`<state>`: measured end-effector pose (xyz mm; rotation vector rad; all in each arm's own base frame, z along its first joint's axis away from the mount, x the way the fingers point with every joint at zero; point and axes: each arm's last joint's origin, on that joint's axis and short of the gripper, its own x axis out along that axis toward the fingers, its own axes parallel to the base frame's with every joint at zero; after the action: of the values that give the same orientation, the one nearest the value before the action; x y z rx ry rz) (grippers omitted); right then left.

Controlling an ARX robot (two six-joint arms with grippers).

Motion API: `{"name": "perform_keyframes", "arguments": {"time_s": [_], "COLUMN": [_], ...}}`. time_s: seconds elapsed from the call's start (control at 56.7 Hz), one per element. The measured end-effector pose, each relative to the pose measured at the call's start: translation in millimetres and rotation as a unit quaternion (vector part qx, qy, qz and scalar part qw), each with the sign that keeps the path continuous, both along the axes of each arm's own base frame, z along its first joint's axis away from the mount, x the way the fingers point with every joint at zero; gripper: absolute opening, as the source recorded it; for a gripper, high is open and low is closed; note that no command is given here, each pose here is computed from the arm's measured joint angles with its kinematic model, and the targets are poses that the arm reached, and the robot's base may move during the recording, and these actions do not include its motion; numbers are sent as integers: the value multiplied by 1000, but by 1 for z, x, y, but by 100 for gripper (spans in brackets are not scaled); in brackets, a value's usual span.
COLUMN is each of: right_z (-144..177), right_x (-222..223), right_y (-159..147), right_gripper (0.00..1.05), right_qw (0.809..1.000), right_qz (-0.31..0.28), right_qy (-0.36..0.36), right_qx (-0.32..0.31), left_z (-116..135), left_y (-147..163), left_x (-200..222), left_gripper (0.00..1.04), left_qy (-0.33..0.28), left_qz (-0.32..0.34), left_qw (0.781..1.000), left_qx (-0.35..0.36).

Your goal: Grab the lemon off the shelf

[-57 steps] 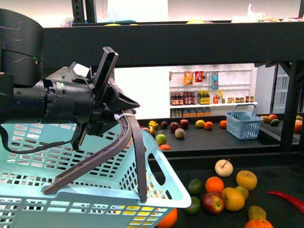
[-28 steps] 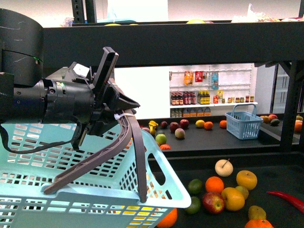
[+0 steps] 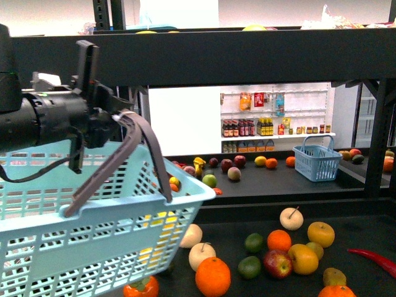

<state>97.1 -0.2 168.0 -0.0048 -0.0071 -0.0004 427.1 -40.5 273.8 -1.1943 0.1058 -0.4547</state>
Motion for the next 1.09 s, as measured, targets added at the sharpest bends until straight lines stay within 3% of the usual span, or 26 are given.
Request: {"name": "perform_keyframes", "arguments": {"time_s": [0.159,0.335,0.582,0.794,1.094], "right_z": [0,0,0,0,0], "right_x": [0,0,0,0,0], "right_y": [0,0,0,0,0], "right_gripper": [97,97,97,97,97], "right_qw": [1000,1000,1000,1000,1000], "right_qz": [0,0,0,0,0], "right_qy": [0,0,0,0,0], "right_qx": [0,0,0,0,0], "left_z": [0,-6,-32,-61,-81], "left_y": [58,127,184,211,221], "left_x": [7,3,-10,-12,-13], "left_gripper": [11,11,11,11,11], "left_qy": [-24,-54,-89,-88,-82], "left_qz": [107,215,262,292,299], "left_qw": [992,969,950,938,937], "left_qx": [-56,-104,-143,-165,-164]}}
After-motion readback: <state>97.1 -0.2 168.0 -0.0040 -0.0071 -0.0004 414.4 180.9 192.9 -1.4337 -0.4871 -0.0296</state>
